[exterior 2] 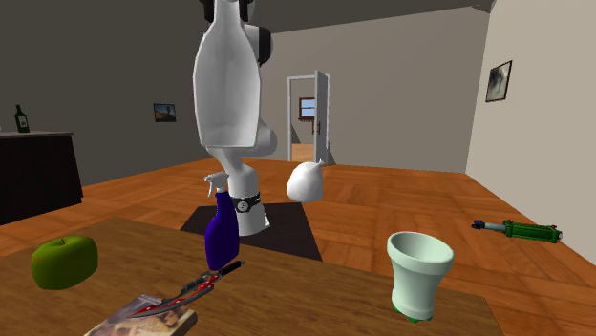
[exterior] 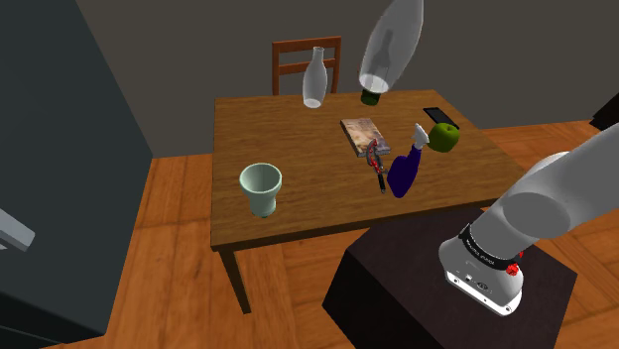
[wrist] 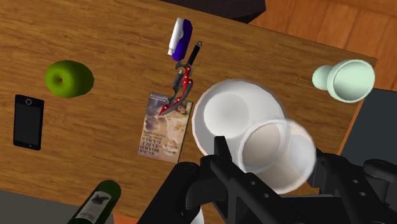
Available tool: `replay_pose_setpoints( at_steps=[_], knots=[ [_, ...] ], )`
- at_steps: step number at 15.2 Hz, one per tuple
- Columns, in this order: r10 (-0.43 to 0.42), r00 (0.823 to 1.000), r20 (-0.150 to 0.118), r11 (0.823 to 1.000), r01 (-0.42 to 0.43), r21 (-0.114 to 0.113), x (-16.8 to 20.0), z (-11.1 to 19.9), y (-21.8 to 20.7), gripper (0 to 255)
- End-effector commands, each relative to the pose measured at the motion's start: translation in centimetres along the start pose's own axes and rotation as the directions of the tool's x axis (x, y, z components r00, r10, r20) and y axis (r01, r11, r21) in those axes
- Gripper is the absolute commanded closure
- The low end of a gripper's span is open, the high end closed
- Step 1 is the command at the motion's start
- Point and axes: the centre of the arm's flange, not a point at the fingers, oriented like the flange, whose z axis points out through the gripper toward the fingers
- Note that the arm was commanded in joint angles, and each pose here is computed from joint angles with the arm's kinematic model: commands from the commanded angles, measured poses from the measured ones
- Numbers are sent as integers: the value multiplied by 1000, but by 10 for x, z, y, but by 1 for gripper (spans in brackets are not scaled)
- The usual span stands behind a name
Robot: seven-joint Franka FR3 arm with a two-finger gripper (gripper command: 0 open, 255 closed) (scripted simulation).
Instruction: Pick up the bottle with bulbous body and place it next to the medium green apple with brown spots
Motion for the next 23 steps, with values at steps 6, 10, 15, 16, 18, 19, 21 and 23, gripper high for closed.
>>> replay_pose_setpoints(
  at_steps=[6, 10, 15, 16, 18, 19, 21, 23],
  knots=[
    [-2, 1000, 0, 1000, 2, 1, -26, 1, 88, 255],
    [-2, 1000, 0, 1000, 2, 1, -40, 2, 139, 255],
    [-2, 1000, 0, 1000, 2, 1, -58, 3, 202, 255],
    [-2, 1000, 0, 1000, 2, 1, -61, 3, 215, 255],
    [-2, 1000, 0, 1000, 2, 1, -68, 3, 240, 255],
    [-2, 1000, 0, 1000, 2, 1, -72, 3, 253, 255],
    [-2, 1000, 0, 1000, 2, 1, -81, 4, 285, 255],
    [-2, 1000, 0, 1000, 2, 1, -81, 14, 285, 255]
  ],
)
